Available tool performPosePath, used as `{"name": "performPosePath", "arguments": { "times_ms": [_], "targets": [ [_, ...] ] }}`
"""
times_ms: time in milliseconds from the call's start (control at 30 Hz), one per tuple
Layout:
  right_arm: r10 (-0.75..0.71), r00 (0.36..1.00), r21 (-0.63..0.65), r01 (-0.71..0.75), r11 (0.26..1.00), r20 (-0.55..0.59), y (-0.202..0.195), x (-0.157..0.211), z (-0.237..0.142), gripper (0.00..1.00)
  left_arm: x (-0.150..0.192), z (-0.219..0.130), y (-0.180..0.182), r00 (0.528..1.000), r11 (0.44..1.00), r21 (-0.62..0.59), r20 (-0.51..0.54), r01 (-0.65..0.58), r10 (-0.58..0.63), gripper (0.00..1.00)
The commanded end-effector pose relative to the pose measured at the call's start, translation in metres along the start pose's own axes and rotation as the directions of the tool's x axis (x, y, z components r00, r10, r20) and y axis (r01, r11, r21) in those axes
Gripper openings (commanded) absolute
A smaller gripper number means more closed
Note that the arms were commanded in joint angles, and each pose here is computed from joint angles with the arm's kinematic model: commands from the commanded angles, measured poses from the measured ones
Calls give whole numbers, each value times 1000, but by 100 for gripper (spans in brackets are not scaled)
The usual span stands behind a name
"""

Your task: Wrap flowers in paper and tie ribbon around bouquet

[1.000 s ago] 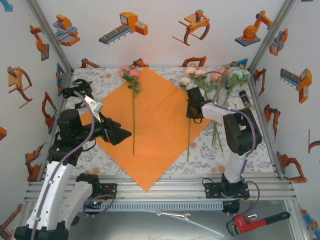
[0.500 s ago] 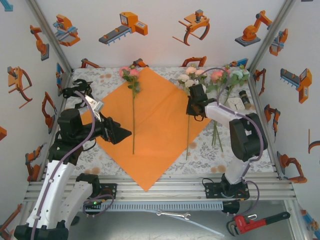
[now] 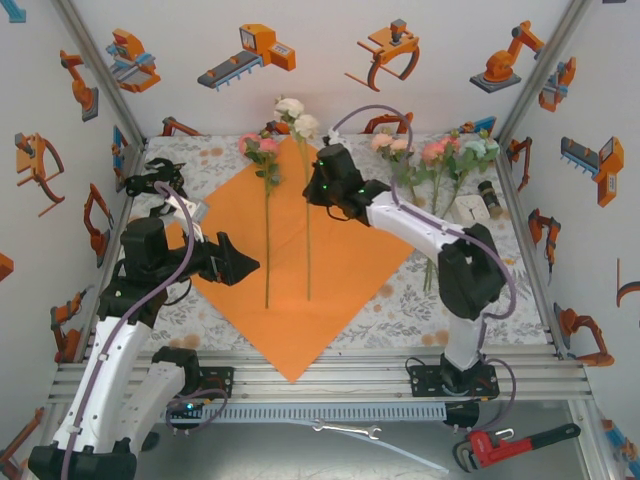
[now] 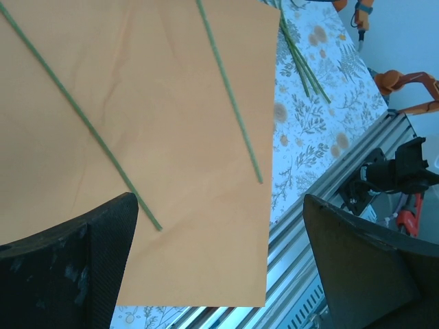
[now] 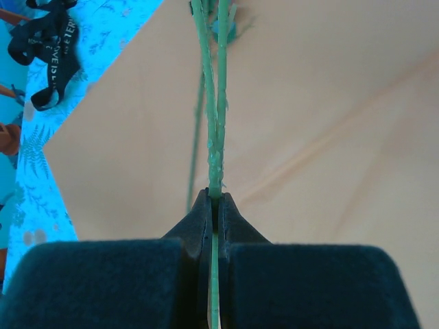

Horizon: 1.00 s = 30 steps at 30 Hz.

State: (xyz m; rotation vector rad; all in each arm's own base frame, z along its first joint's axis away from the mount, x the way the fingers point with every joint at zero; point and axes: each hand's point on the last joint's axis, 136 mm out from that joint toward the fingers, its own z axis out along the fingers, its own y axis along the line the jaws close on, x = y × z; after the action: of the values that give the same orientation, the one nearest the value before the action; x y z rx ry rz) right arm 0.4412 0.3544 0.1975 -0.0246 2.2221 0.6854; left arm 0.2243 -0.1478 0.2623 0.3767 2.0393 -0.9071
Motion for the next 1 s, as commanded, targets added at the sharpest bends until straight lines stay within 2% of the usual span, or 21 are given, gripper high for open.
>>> {"name": "performPosePath", "arguments": {
  "times_ms": [0,300,500,667,967],
  "targets": [
    [28,1000,-1,-28,1000,14,14,4,30,0,-4,-4,-1,1000,1000,-13,11,-28,28,97],
    [48,997,10,-47,999,-66,31,49,95,0,-3,-4,1,1000,999,-24,7,-21,21,97],
    [98,988,15,-97,995,-123,25,82,115,1,-3,-4,2,1000,999,-26,5,-22,22,97],
    [84,987,29,-81,996,-136,19,87,114,21,-3,-4,2,1000,999,-29,6,-22,22,97],
    [8,997,-8,-9,1000,-78,32,52,73,44,-2,-4,2,1000,999,-26,3,-19,19,97]
  ]
}}
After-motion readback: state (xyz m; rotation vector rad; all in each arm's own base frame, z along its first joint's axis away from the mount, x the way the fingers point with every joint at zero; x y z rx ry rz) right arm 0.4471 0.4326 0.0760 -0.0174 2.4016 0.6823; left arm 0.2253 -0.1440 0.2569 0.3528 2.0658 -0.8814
